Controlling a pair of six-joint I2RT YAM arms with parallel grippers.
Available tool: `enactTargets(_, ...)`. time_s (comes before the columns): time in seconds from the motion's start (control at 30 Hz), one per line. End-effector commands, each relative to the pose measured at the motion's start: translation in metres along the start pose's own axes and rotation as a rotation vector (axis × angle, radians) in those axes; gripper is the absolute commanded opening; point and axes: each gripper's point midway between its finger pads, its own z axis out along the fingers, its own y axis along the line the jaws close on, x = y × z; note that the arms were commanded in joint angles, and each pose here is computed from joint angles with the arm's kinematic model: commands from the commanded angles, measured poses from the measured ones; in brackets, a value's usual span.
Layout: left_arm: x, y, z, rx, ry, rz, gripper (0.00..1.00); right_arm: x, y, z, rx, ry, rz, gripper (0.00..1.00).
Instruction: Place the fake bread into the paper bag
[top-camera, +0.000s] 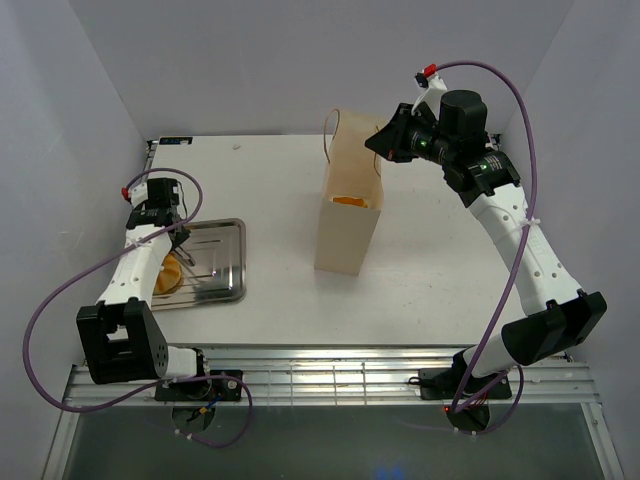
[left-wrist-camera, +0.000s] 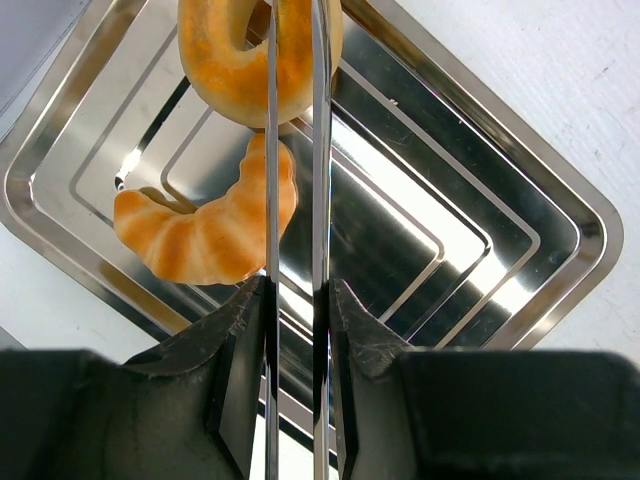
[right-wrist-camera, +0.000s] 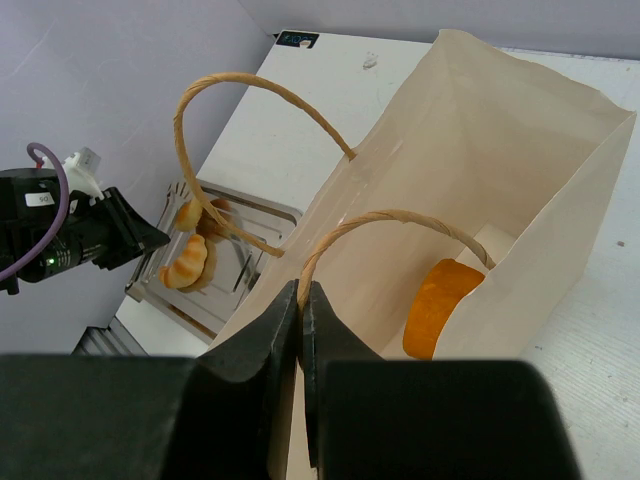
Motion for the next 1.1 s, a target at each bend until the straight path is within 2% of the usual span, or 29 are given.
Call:
enactTargets(0.0, -0.017, 0.002, -0.014, 0.021, -0.063, -0.025, 0.2, -0.009, 0.012, -0.007, -0.031, -0.035, -0.013, 0.08)
enactTargets(0.5, -0.02, -0.002, -0.031, 0.099, -0.078, -0.027, 0.12, -0.011, 0.012, -0.01, -0.028, -0.043, -0.01, 0.08)
enactTargets(0.63, -0.021, -0.011, -0.042, 0.173, -0.084, -0.039, 0.09, -0.009, 0.012, -0.011, -0.029, -0.047, -0.004, 0.08)
enactTargets(0.87, -0.031, -0.029, -0.072, 0.334, -0.113, -0.08, 0.09, -0.006, 0.014, -0.014, -0.039, -0.053, 0.012, 0.08)
enactTargets(1.07, -0.033, -0.044, -0.114, 0.529, -0.132, -0.126, 0.09, -0.003, 0.013, -0.021, -0.025, -0.068, 0.013, 0.08)
